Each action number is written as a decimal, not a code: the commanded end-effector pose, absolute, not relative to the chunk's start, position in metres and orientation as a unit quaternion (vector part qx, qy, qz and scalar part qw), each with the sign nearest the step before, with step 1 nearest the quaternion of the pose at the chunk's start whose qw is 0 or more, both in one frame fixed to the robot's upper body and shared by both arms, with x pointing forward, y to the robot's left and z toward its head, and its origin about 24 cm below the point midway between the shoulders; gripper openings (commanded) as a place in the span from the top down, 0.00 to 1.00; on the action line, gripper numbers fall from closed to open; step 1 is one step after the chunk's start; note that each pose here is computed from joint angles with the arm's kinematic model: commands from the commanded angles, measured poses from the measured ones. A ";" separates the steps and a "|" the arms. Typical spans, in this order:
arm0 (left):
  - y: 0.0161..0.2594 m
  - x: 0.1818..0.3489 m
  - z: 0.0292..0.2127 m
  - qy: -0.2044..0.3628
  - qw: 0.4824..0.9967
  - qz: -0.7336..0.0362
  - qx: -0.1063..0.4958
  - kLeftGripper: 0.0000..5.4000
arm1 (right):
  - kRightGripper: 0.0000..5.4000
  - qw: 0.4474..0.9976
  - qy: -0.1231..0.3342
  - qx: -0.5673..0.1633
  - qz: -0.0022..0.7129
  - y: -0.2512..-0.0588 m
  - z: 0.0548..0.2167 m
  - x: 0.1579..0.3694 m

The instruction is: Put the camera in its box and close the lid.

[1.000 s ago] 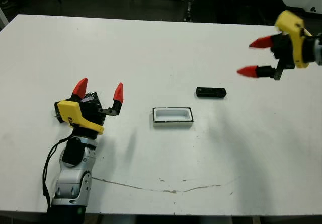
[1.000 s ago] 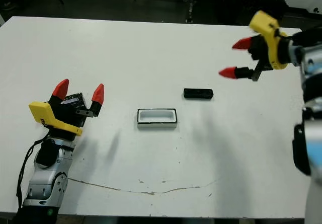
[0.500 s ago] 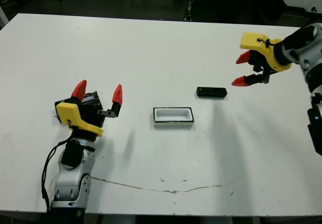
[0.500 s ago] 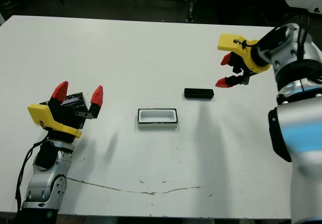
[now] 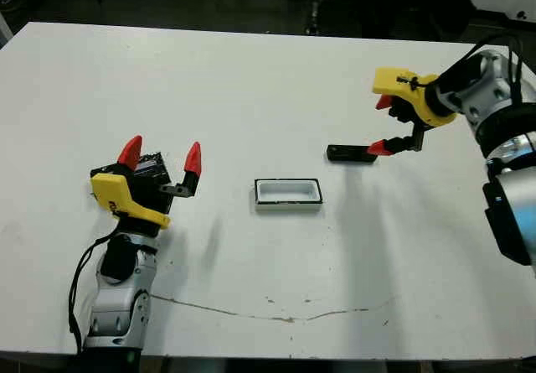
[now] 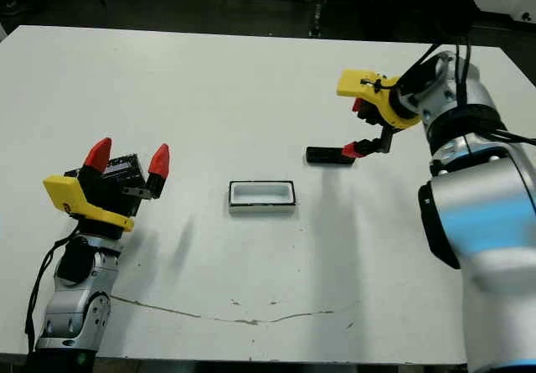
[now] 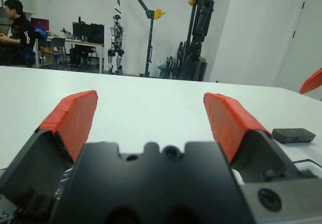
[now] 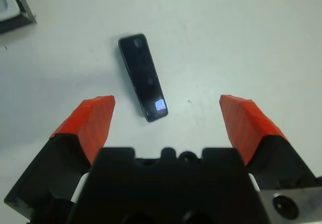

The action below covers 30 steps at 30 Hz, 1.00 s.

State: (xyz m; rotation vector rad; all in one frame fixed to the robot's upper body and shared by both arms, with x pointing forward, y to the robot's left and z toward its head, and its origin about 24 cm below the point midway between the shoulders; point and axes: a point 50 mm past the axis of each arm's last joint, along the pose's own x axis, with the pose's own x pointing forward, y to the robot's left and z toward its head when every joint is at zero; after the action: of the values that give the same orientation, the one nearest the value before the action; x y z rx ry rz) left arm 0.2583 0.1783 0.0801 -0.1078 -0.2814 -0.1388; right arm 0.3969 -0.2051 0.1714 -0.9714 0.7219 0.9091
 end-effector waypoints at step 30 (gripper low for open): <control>0.184 0.251 0.076 -0.125 0.989 -0.055 -0.047 0.00 | 0.00 0.735 0.326 -0.432 0.408 -0.184 0.115 0.392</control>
State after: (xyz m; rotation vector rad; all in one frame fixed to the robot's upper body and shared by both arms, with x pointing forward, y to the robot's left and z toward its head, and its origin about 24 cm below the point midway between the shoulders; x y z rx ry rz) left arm 0.2514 0.1819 0.0795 -0.1008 -0.2698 -0.1159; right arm 0.3940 -0.1807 0.1229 -0.9567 0.6916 0.9168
